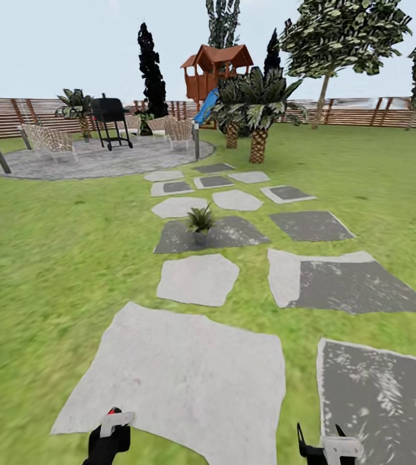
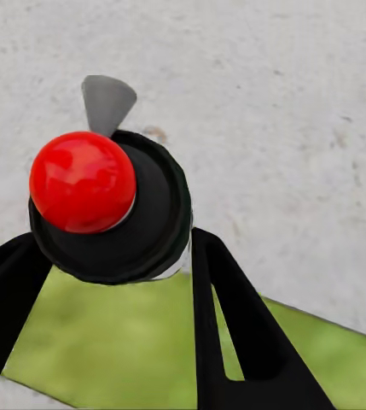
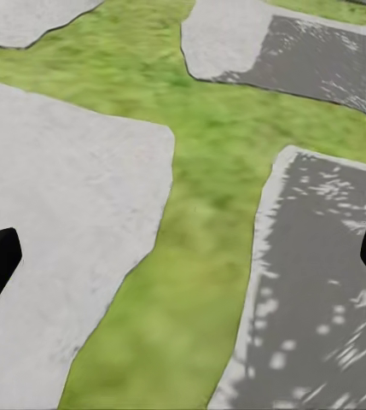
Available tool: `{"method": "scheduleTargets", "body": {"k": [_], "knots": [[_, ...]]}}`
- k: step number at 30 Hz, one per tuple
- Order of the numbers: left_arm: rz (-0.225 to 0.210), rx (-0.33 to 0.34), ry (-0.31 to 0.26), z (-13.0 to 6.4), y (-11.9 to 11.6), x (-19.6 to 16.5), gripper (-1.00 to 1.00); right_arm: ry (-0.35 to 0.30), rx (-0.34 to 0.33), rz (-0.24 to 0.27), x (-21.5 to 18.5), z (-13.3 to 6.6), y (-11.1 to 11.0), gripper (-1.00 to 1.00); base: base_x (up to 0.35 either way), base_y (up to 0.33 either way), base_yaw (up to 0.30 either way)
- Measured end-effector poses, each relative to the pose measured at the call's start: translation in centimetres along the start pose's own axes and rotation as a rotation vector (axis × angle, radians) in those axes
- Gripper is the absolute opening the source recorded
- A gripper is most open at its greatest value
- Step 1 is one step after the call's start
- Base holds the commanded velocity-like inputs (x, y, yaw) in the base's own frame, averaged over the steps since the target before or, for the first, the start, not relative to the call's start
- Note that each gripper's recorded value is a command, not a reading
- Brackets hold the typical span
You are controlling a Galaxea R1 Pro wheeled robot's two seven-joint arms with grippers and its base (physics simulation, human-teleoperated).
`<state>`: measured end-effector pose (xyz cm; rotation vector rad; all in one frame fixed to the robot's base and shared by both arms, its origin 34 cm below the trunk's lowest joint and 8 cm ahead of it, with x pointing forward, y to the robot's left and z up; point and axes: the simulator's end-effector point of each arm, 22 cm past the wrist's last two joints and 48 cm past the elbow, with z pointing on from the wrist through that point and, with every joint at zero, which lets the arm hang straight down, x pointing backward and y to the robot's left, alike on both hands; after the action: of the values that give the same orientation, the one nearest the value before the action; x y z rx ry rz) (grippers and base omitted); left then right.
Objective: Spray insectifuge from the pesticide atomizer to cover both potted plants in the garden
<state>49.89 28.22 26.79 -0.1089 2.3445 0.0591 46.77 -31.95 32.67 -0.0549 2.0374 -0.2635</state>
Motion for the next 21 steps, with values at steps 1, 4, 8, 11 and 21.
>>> {"method": "scheduleTargets", "body": {"k": [1, 4, 8, 11, 21], "knots": [[0.000, 0.000, 0.000, 0.00, 0.00, 0.00, -1.00, 0.000, 0.000, 0.001, 0.00, 0.00, 0.03, 1.00, 0.338, 0.000, 0.205], [0.000, 0.000, 0.000, 0.00, -0.02, 0.00, -1.00, 0.000, -0.001, 0.001, -0.02, 0.00, 0.09, 1.00, 0.338, 0.000, 0.199], [0.000, 0.001, 0.000, 0.00, -0.05, 0.00, -1.00, 0.000, -0.001, 0.001, 0.00, -0.01, 0.08, 1.00, 0.338, 0.000, 0.052], [0.000, 0.001, 0.000, 0.00, -0.06, 0.00, -1.00, 0.000, 0.000, 0.001, 0.00, -0.01, 0.08, 1.00, 0.338, 0.000, 0.009], [-0.001, 0.001, -0.001, 0.00, -0.09, -0.03, -1.00, 0.000, 0.000, 0.001, 0.00, -0.01, 0.08, 1.00, 0.338, 0.000, 0.001]]}}
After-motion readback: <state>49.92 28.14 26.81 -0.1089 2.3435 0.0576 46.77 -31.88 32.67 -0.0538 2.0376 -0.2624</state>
